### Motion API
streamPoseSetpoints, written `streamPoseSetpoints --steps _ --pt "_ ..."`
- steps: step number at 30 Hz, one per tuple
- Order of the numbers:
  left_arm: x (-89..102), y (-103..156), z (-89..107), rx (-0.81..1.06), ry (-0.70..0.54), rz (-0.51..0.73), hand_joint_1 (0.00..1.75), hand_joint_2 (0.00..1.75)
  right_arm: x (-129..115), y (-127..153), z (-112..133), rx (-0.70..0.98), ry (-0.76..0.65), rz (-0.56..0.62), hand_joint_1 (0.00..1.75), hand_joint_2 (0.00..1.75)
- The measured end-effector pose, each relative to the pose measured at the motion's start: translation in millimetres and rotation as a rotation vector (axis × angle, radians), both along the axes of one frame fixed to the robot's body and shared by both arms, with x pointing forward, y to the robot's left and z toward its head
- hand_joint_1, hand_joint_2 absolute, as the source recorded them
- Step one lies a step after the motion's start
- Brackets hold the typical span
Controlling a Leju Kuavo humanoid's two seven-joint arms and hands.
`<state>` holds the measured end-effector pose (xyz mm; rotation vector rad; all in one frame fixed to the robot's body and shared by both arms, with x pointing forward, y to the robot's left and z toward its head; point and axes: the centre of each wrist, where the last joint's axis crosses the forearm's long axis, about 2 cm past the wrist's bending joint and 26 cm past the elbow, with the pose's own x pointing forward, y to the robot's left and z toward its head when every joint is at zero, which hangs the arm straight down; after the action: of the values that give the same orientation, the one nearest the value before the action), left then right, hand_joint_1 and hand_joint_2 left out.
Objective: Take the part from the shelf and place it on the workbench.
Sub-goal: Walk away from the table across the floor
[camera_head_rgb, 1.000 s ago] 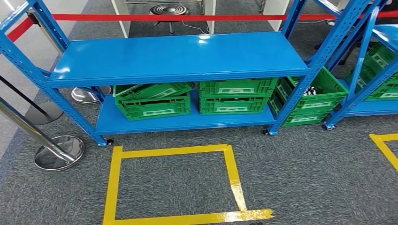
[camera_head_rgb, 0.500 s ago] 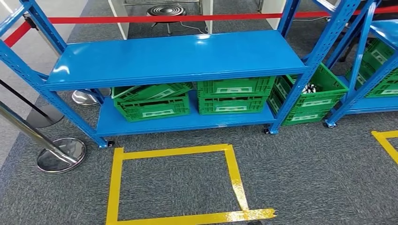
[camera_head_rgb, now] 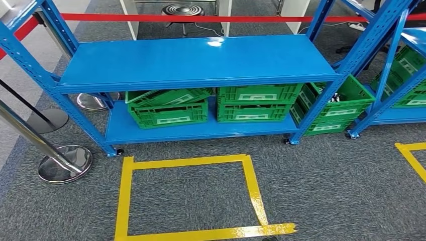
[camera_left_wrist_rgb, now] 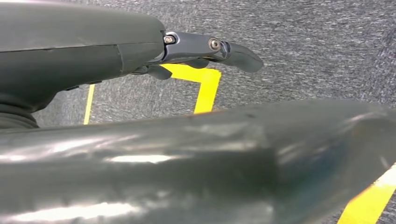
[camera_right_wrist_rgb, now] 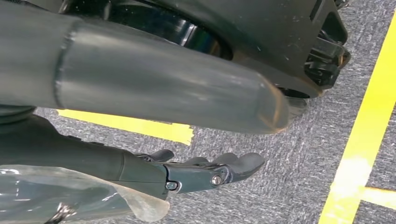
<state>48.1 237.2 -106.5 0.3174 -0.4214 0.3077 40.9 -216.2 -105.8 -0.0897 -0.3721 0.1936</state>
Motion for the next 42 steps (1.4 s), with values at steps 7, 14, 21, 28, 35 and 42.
streamPoseSetpoints --steps 7,14,21,28,35,42 --pt "0.8 1.6 -0.1 0.003 -0.005 -0.006 0.00 0.00 0.7 1.0 0.2 0.005 -0.001 -0.001 0.00 0.00" --pt "0.2 0.9 -0.1 -0.003 -0.005 -0.007 0.00 0.00 -1.2 0.5 -0.1 0.006 0.004 -0.001 0.00 0.00" --pt "1.7 1.3 0.0 -0.002 -0.008 -0.007 0.00 0.00 -1.9 0.4 -0.2 0.006 0.005 -0.002 0.00 0.00" --pt "-0.6 1.4 -0.3 -0.002 -0.003 -0.005 0.00 0.00 -1.8 0.5 -0.2 0.007 0.006 -0.001 0.00 0.00" --pt "-0.6 1.1 -0.2 -0.002 -0.003 -0.004 0.00 0.00 0.6 0.4 0.1 0.007 0.002 -0.001 0.00 0.00" --pt "0.2 -0.2 0.0 -0.003 -0.004 -0.006 0.00 0.00 -1.7 0.1 -0.2 0.009 0.006 -0.001 0.00 0.00"
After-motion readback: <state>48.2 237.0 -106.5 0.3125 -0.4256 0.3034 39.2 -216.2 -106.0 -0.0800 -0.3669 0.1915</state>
